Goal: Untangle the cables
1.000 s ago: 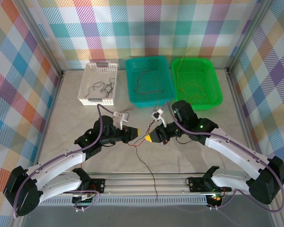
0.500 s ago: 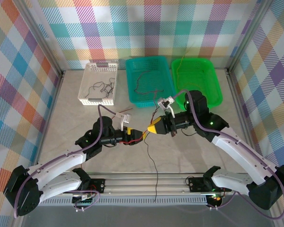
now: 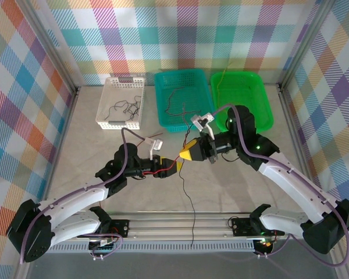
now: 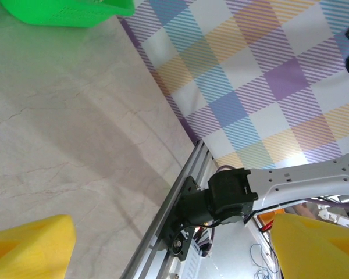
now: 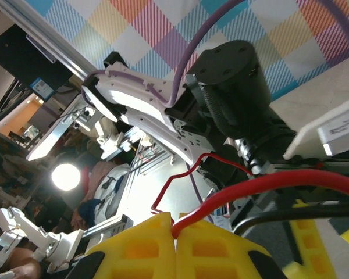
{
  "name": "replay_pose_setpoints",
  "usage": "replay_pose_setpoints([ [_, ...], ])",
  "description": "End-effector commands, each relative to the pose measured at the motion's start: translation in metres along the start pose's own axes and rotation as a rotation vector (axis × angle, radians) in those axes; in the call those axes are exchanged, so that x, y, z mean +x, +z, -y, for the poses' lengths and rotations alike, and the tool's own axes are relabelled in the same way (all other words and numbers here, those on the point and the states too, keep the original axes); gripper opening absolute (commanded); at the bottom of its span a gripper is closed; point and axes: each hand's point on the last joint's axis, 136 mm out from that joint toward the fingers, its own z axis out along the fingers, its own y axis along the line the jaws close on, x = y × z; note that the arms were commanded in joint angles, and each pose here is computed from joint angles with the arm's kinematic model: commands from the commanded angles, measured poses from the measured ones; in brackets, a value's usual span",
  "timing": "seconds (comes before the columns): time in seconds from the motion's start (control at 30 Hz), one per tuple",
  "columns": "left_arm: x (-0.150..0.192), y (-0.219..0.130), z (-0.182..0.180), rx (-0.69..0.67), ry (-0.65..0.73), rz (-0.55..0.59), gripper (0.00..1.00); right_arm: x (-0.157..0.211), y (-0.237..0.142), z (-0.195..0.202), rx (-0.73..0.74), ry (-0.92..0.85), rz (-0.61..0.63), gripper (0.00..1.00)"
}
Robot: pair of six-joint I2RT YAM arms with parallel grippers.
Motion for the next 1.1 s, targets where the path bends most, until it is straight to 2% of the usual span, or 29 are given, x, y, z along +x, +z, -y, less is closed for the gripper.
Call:
replay_pose_setpoints([
  [0.0, -0.002, -0.011, 0.023, 0.074, 0.072, 0.029, 0.88, -0.025, -0.011, -0.009, 0.008, -0.05, 0.054, 0.0],
  [0.27, 0.001, -0.019, 0.041, 0.149, 0.109, 0.06, 0.89, -0.046, -0.011, -0.007, -0.02, -0.031, 0.071, 0.0],
  [0.43, 0.0, -0.01, 0.044, 0.142, 0.132, 0.047, 0.9, -0.047, -0.004, -0.005, -0.049, -0.012, 0.055, 0.0],
  [0.73, -0.016, -0.014, 0.011, -0.112, 0.246, 0.094, 0.88, -0.045, -0.005, -0.017, -0.058, -0.029, 0.043, 0.0],
  [0.93, -0.018, -0.032, 0.007, -0.177, 0.293, 0.168, 0.89, -0.043, -0.006, -0.018, -0.053, -0.025, 0.038, 0.0],
  [1.07, -0.016, -0.026, 0.007, -0.173, 0.308, 0.167, 0.91, -0.043, -0.003, -0.021, -0.063, -0.03, 0.034, 0.0],
])
